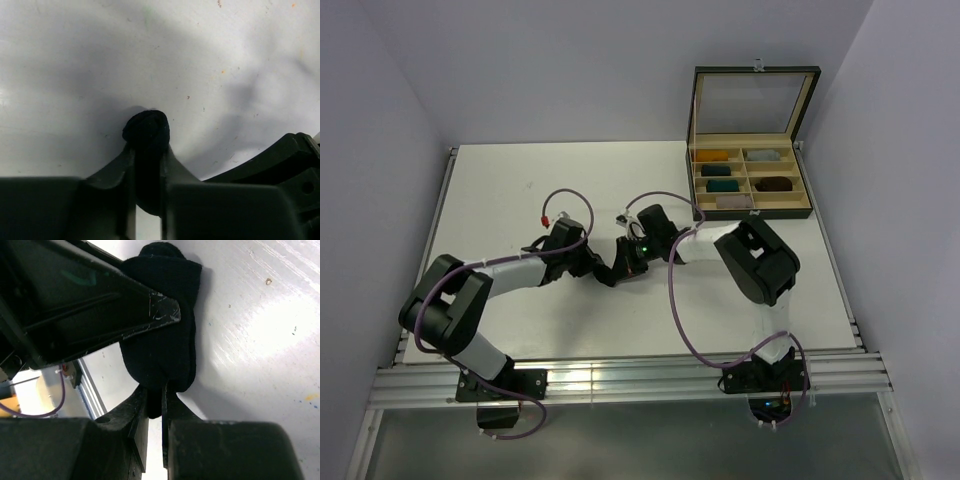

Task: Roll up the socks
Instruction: Roll the sock at the center of the board, then pick up the sock at the center of the board.

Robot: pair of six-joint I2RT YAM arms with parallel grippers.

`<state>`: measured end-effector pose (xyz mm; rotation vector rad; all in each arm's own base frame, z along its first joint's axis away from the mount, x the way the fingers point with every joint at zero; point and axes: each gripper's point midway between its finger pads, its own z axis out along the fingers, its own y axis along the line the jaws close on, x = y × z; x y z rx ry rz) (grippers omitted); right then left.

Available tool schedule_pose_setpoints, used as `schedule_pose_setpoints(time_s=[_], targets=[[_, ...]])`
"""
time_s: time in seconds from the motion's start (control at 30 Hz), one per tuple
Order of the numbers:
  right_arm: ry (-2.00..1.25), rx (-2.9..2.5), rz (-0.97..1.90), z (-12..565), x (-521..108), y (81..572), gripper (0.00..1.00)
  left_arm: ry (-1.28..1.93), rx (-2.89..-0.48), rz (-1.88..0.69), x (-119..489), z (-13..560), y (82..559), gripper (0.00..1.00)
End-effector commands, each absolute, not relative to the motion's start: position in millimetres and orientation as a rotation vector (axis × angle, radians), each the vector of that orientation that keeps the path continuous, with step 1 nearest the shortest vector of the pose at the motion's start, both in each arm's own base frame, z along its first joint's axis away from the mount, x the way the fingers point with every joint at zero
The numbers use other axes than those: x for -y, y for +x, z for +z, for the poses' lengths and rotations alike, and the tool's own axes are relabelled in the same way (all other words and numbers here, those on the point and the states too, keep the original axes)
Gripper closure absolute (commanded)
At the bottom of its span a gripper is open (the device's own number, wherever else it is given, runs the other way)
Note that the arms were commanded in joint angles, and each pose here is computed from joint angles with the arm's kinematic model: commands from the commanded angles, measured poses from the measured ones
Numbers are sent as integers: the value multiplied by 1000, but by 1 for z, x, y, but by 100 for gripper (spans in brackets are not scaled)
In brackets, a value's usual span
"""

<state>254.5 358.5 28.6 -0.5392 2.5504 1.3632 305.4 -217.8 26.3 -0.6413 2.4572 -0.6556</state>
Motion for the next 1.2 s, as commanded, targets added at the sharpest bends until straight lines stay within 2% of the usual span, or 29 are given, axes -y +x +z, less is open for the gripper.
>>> schedule_pose_setpoints(time_s=[0.0,0.03,0.07,0.13,0.2,0.43,0.57,0.8,1.17], targets=[[-507,-2583,1190,20,-341,259,91,-620,-2562,-540,205,2,288,92],[-516,-2562,1169,24,-340,261,87,-612,-2565,-538,205,2,288,97],[-553,-2502,1152,40,-341,264,77,-606,-2568,-537,206,4,289,100],[-569,-2472,1076,48,-336,267,68,-577,-2577,-525,206,6,290,100],[-605,-2401,959,61,-334,273,54,-551,-2598,-494,204,7,289,100],[-730,-2141,567,95,-333,284,37,-491,-2659,-445,204,11,288,100],[-789,-2032,378,101,-342,281,33,-479,-2686,-437,206,9,288,100],[-885,-1928,222,84,-368,268,29,-463,-2710,-446,210,7,287,100],[-931,-1916,139,48,-383,270,29,-458,-2736,-479,215,4,283,100]])
